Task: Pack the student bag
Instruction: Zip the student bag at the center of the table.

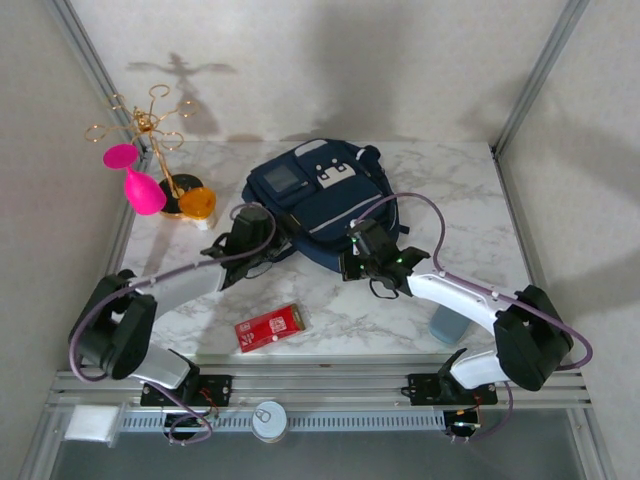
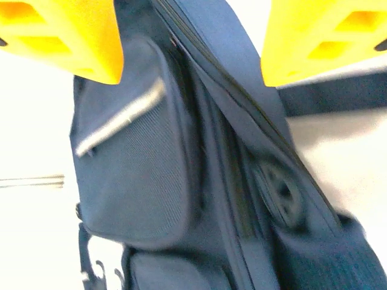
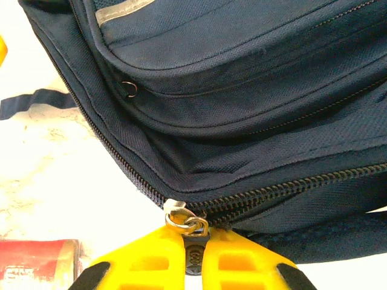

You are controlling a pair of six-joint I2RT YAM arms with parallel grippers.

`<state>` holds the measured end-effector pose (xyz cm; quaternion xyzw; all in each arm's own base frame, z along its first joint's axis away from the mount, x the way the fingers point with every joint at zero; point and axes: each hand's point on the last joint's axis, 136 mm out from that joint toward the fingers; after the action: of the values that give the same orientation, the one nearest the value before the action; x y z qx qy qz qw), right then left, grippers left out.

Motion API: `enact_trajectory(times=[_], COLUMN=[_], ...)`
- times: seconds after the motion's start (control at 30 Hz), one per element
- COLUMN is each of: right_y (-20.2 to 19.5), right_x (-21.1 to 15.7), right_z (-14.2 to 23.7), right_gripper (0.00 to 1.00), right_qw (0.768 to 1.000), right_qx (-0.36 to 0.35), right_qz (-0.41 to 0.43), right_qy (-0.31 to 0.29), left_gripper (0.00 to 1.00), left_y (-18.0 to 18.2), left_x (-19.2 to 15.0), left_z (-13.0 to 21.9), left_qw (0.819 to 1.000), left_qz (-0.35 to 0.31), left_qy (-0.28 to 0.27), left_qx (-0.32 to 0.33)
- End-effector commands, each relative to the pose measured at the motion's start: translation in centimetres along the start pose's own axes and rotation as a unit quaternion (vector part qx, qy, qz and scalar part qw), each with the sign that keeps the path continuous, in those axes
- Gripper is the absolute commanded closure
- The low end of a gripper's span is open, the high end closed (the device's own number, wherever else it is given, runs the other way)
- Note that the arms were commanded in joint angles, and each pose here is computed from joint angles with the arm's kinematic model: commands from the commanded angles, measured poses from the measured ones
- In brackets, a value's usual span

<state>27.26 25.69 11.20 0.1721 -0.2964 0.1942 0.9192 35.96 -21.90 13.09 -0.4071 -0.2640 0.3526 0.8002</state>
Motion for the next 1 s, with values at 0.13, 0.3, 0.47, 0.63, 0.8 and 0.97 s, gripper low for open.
enact_trajectory(times=[0.13,0.3,0.47,0.63,0.8,0.97], right_y=[0.8,0.9,0.4,-1.3,-4.4,-9.5], right_x=[-0.1,-0.4,-0.6,-1.3,-2.2,-3.4], right_z=[-0.3,-0.7,-0.8,-0.7,0.0,1.8], right_gripper=[1.00,1.00,1.00,1.00,1.00,1.00], right_qw=[1.000,1.000,1.000,0.999,0.994,0.980], right_qx=[0.021,0.023,0.009,-0.037,-0.105,-0.184], right_qz=[0.001,0.002,0.006,0.003,-0.017,-0.066], right_qy=[-0.008,-0.003,-0.001,0.013,0.026,0.029], left_gripper=[0.32,0.36,0.60,0.97,1.00,1.00], left_y=[-2.3,-2.2,-0.9,0.6,1.2,4.0], left_x=[-6.6,-7.7,-6.4,-4.7,-3.1,0.3], left_z=[-1.0,-3.6,-5.0,-4.7,-2.6,0.1], left_qw=[0.989,0.985,0.988,0.992,0.995,0.995], left_qz=[0.122,0.160,0.153,0.122,0.077,0.044], left_qy=[0.056,0.043,-0.008,-0.041,-0.058,-0.068], left_qx=[-0.064,-0.050,-0.020,0.010,0.029,0.054])
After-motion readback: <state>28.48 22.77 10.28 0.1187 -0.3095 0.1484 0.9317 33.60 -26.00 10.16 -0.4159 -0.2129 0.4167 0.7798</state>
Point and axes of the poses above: each hand's point on the last joint's axis, 136 mm out from that joint toward the fingers, its own z axis back along the fingers, its own y axis along the line the jaws close on, x = y × z, and after that the axes turned 9 degrees about z, right-handed
